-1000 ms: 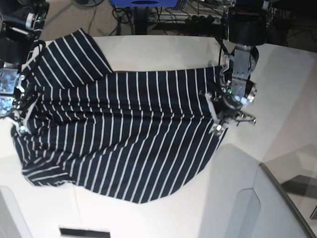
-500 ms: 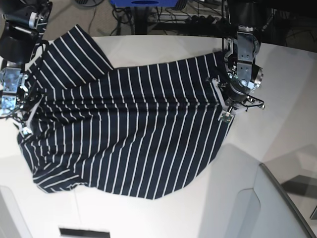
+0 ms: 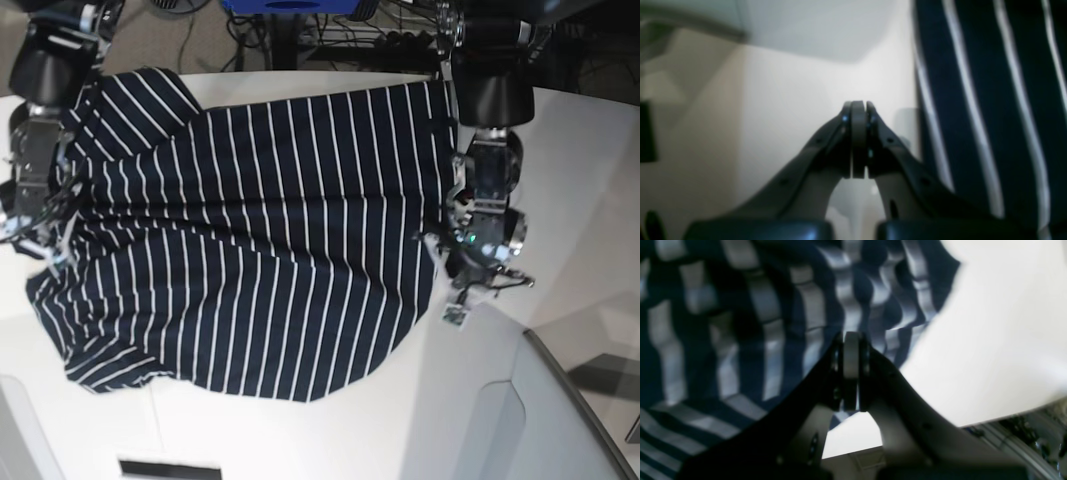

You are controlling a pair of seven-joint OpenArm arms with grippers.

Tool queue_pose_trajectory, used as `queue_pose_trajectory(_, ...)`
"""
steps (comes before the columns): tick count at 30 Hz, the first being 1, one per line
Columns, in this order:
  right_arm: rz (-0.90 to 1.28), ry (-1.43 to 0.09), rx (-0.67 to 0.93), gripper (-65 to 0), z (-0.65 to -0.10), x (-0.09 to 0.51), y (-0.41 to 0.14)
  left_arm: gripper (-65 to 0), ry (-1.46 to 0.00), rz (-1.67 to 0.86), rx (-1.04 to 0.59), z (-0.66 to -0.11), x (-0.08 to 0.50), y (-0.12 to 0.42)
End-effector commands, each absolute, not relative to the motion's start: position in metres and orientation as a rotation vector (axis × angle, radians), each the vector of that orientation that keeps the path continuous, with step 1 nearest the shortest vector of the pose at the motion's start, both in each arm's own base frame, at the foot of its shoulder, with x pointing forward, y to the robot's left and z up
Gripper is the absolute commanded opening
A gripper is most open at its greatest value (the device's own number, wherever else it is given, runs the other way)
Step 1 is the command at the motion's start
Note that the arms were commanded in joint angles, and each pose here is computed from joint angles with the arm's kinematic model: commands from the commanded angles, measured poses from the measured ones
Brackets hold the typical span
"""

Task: Layout the t-shirt on the table in an organized manner, then fold the t-shirt properly
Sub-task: 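Drag the shirt edge with the left gripper away from the right gripper, then release the shirt and raise the left gripper off the shirt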

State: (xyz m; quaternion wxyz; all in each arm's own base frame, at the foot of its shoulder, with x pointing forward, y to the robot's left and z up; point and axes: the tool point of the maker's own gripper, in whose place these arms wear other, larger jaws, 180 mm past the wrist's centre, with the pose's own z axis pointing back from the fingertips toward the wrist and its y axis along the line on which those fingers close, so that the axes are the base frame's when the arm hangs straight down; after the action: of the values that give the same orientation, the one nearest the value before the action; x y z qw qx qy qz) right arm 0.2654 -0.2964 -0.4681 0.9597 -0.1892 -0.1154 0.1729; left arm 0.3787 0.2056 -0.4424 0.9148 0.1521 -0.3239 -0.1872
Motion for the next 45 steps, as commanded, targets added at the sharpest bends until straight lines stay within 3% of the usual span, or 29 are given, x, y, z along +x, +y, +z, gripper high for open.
queue_pose_trajectory(1,0.347,-0.252,-0.397,-65.0,-0.462,0.269,-0.297,-65.0,-0.736,-0.384,0.29,-0.432,0.399,0.194)
queue_pose_trajectory(5,0.343,-0.227,-0.358,-65.0,-0.475,0.254,-0.282,-65.0,-0.76,-0.378,0.204,-0.455,0.412,0.164)
queue_pose_trajectory(10,0.346,-0.209,-0.36,-65.0,-0.479,0.246,-0.287,-65.0,-0.757,-0.317,0.236,-0.476,0.414,0.171)
queue_pose_trajectory(16,0.343,-0.143,-0.365,-65.0,-0.489,0.245,-0.316,-65.0,-0.732,-0.308,0.293,-0.482,0.403,0.214)
queue_pose_trajectory(23,0.351,-0.171,-0.345,-65.0,-0.489,0.267,-0.313,-65.0,-0.711,-0.306,0.324,-0.485,0.394,0.234)
queue_pose_trajectory(31,0.345,-0.215,-0.356,-65.0,-0.477,0.278,-0.302,-65.0,-0.812,-0.294,0.306,-0.454,0.418,0.205)
queue_pose_trajectory(37,0.246,-0.431,-0.527,-63.8,-0.392,0.298,-0.337,-65.0,-0.856,-0.199,0.327,-0.393,0.43,0.215)
queue_pose_trajectory(39,0.159,-0.497,-0.544,-57.8,-0.371,0.295,-0.343,-65.0,-0.856,-0.203,0.308,-0.374,0.421,0.23)
queue_pose_trajectory(40,0.119,-0.522,-0.545,-51.8,-0.364,0.292,-0.346,-65.0,-0.851,-0.213,0.277,-0.368,0.413,0.23)
queue_pose_trajectory(45,-0.087,-0.564,-0.413,-13.4,-0.371,0.259,-0.361,-65.0,-0.784,-0.28,0.129,-0.374,0.349,0.223)
